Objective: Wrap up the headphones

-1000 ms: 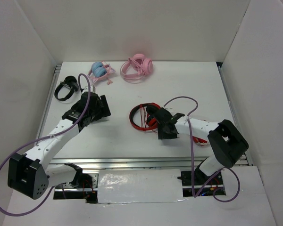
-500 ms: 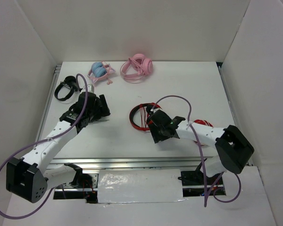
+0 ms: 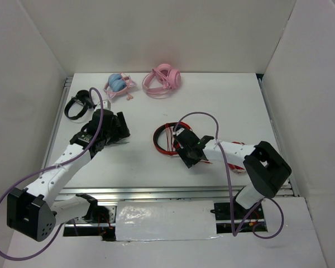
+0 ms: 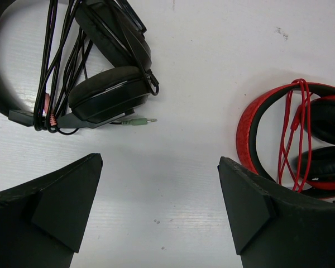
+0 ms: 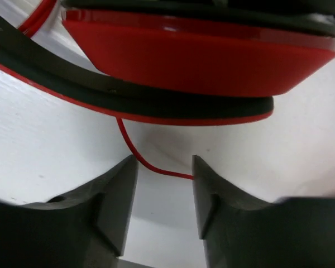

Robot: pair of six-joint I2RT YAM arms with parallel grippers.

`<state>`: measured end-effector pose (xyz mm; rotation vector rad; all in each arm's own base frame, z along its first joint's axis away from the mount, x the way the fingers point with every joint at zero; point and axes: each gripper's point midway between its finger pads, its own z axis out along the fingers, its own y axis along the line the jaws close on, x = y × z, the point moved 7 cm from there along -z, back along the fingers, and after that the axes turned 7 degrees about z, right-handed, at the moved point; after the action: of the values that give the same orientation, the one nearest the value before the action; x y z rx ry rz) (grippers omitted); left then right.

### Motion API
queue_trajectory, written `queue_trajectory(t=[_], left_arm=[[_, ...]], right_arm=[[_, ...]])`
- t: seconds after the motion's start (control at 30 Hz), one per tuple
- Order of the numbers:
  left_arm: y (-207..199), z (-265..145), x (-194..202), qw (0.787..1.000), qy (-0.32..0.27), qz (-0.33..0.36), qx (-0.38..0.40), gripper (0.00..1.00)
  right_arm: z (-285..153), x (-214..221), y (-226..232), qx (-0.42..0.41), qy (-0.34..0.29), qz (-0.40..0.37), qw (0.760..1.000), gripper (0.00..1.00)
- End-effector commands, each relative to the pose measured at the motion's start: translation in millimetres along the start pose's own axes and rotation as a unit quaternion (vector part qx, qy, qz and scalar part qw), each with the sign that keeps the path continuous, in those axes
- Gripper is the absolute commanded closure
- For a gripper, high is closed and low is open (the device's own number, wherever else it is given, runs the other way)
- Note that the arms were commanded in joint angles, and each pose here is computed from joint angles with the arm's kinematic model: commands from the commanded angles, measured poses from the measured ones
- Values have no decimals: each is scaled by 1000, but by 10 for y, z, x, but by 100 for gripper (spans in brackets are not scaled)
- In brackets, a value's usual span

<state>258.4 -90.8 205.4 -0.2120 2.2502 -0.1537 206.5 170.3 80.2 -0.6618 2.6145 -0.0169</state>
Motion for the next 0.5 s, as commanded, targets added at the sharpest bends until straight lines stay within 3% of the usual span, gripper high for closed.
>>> queue_trajectory(t=[0.0, 0.07, 0.1, 0.2, 0.3, 0.47], left_arm=[[13, -5, -93, 1000, -16, 7, -7, 1], [10, -9, -97, 1000, -17, 8, -6, 1], [15, -5, -84, 1000, -15, 8, -7, 1], [20, -11, -76, 1000, -16, 8, -6, 1], [23, -23, -69, 1000, -16, 8, -3, 1], [1, -27, -55, 1000, -16, 7, 9, 1]], right_arm=[[15, -188, 45, -14, -30, -20, 999, 51], [5, -180, 85, -28, -27, -23, 999, 65], [-7, -181, 96, -35, -27, -23, 999, 78], [-77, -150, 190, -83, -18, -26, 996, 91], [-218, -126, 328, -160, -13, -29, 987, 98], [-481, -279, 605, -293, -16, 24, 956, 100]])
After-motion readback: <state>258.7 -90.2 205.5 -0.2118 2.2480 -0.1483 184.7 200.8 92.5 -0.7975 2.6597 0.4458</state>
